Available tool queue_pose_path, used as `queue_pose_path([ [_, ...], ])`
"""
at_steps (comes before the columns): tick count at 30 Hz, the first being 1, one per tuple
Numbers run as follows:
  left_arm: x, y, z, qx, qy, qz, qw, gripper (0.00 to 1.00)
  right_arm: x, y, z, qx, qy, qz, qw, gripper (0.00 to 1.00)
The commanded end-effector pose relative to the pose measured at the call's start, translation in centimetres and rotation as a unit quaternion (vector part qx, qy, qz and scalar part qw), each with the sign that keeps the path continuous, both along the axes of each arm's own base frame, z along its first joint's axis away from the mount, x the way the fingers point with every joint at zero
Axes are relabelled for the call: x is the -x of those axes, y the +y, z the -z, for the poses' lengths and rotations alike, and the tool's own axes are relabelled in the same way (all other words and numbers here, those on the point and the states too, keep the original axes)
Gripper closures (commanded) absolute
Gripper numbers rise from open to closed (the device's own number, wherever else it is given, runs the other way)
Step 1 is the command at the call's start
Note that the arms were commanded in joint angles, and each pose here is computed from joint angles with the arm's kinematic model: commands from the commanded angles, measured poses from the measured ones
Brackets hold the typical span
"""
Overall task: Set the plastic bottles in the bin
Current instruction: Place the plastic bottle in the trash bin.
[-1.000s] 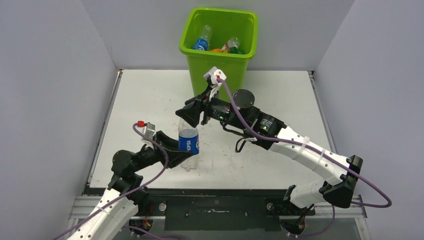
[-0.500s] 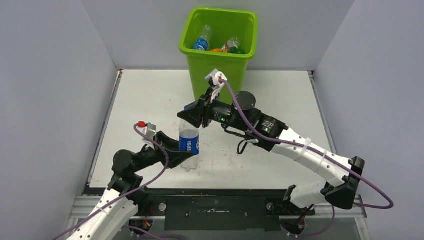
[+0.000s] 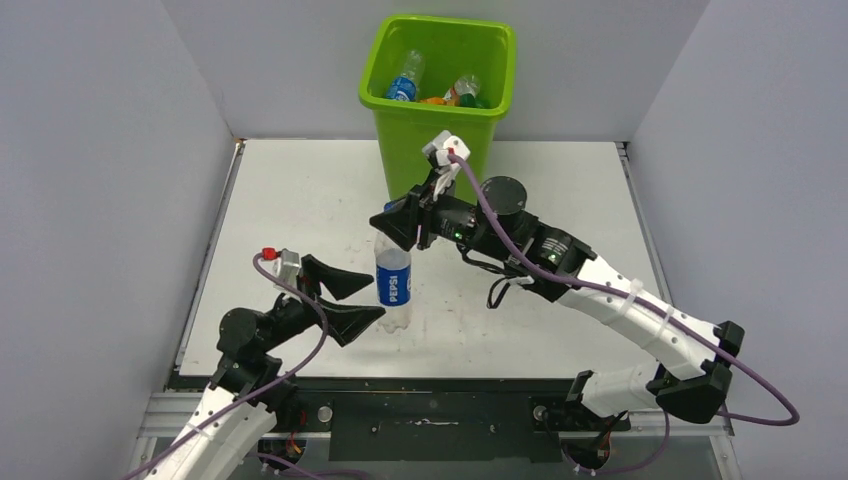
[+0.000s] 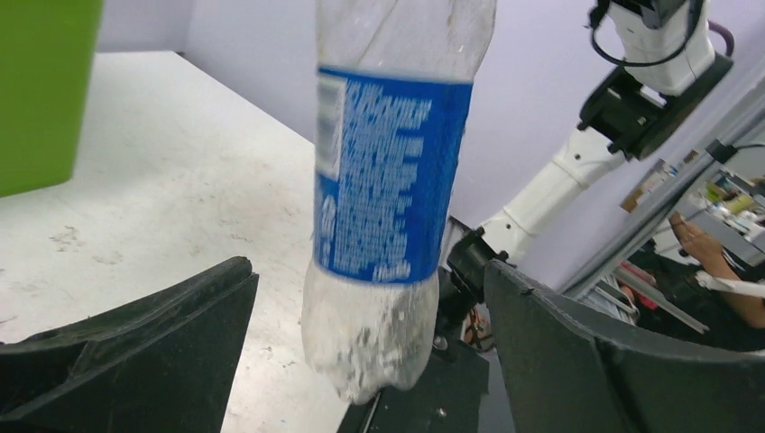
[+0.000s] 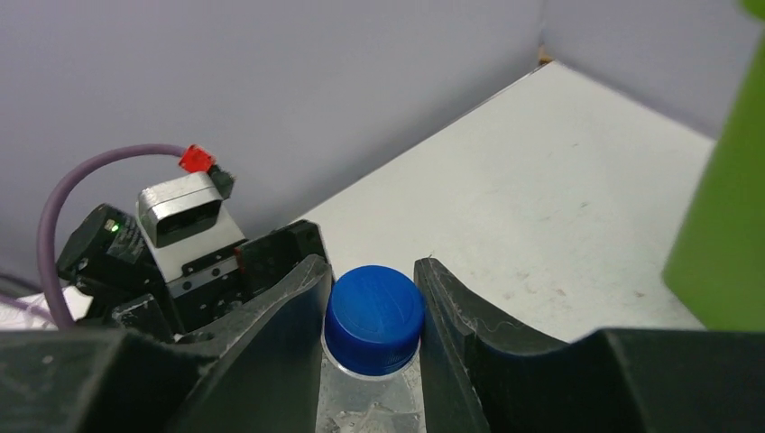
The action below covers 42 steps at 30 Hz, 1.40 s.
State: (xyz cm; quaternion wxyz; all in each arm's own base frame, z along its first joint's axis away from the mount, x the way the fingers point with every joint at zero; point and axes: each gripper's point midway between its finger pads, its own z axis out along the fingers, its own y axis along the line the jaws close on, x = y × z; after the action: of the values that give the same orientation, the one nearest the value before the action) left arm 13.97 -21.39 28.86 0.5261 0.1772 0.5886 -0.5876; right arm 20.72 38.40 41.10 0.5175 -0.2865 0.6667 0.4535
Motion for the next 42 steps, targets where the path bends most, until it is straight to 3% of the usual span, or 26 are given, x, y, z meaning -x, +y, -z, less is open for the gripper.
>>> queue_pose_path([
  [1, -1.9, 2.1, -2.3, 0.024, -0.031, -0.099, 0.994, 0.04, -0.8, -7.4, -11.7, -0.103, -0.133, 0.122, 0.978, 0.95],
  [9, -3.5, 6.3, -2.6, 0.046, -0.041, -0.231, 0.971, 0.04, -2.1, -15.7, -23.9, -0.253, -0.269, 0.291, 0.882, 0.95],
  [12, -3.5, 6.5, -2.4, 0.049, -0.041, -0.237, 0.969, 0.04, -2.0, -18.0, -26.5, -0.307, -0.341, 0.341, 0.82, 0.95],
  [14, -3.7, 6.4, -2.1, 0.046, -0.034, -0.236, 0.97, 0.04, -3.6, -18.8, -27.6, -0.303, -0.379, 0.389, 0.783, 0.95],
  [19, -4.4, 6.0, -1.4, 0.036, -0.018, -0.234, 0.971, 0.04, -10.6, -17.4, -27.2, -0.247, -0.438, 0.459, 0.733, 0.95],
  [21, -4.9, 6.0, -1.3, 0.039, -0.02, -0.237, 0.97, 0.04, -13.8, -17.5, -26.1, -0.258, -0.443, 0.479, 0.713, 0.95],
  [29, -6.1, 6.5, -0.6, 0.025, -0.005, -0.252, 0.967, 0.04, -27.1, -15.4, -24.0, -0.268, -0.374, 0.456, 0.762, 0.95],
  [34, -6.3, 6.9, -0.6, 0.029, -0.006, -0.259, 0.965, 0.04, -30.9, -14.8, -20.3, -0.215, -0.335, 0.472, 0.786, 0.95],
  [42, -6.5, 6.8, -0.3, 0.025, 0.001, -0.257, 0.966, 0.04, -35.2, -13.4, -13.5, -0.164, -0.225, 0.45, 0.848, 0.95],
])
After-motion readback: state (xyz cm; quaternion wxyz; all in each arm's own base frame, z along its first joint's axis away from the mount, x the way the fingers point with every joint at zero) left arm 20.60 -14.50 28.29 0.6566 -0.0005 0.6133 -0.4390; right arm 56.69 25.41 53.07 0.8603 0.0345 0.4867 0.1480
